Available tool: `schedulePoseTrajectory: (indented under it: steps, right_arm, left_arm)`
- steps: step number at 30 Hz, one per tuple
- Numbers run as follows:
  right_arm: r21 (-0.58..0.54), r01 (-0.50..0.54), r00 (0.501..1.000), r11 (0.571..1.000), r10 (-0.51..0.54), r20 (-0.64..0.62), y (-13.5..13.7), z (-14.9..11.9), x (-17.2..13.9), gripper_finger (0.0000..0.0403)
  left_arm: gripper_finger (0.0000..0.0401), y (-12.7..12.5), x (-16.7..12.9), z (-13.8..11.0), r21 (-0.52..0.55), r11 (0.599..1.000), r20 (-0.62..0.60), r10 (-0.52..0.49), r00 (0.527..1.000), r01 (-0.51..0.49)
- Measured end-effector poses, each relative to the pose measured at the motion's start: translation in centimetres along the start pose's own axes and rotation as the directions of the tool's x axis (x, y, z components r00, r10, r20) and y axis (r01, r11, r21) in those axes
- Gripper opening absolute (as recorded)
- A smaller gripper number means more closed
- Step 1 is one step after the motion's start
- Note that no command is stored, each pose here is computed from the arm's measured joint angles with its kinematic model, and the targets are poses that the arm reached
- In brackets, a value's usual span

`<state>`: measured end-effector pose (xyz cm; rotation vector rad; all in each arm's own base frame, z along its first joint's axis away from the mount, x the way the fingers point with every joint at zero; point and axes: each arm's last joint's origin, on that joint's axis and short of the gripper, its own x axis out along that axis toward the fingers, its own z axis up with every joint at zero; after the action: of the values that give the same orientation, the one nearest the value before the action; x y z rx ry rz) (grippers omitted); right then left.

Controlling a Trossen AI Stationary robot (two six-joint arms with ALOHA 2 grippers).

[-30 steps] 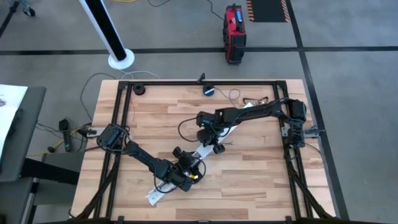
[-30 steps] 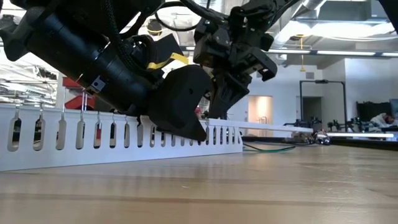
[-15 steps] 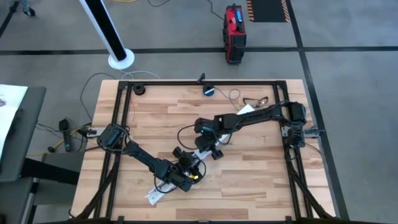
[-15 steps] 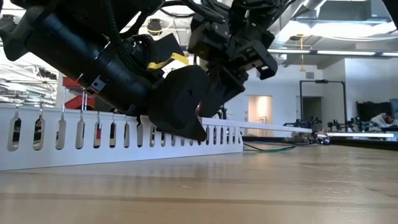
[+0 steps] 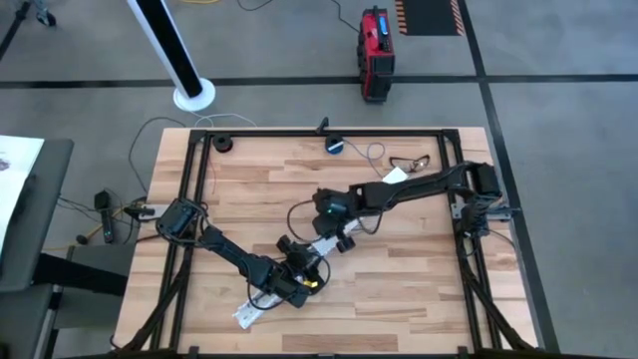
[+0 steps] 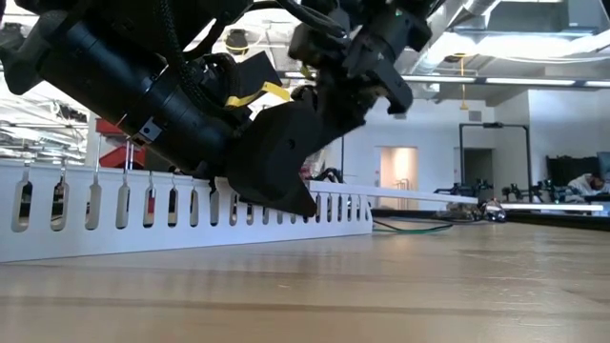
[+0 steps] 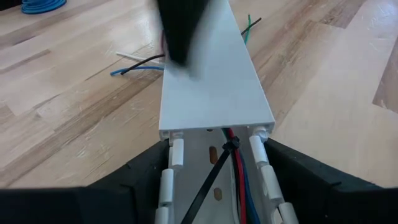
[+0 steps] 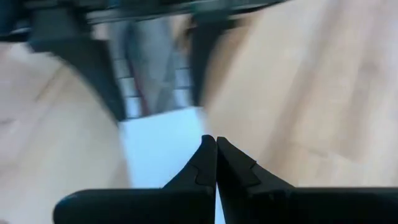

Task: Ziptie cables
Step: Close the white cable duct

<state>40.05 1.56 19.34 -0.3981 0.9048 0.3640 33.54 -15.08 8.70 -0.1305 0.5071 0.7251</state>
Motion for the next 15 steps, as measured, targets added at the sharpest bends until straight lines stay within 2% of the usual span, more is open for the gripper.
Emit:
schedulePoseTrajectory:
  steps: [3,7,15]
  right_arm:
    - [0.018,0.037,0.999,0.999,-0.037,0.009,-0.8,-0.5,-0.7,0.0000]
    - [0.053,0.024,0.998,0.998,-0.021,-0.055,-1.1,-2.3,-0.3,0.0000]
    - [0.044,0.007,0.997,0.999,-0.004,-0.071,-0.2,-2.4,-0.1,0.0000]
  left_arm:
    - [0.0231,0.0,0.0,0.0,0.000,1.000,0.000,-0.001,1.000,0.001]
    - [0.0231,0.0,0.0,0.0,0.001,1.000,-0.001,-0.001,1.000,0.001]
    - [0.0231,0.0,0.0,0.0,0.000,1.000,-0.001,-0.001,1.000,0.001]
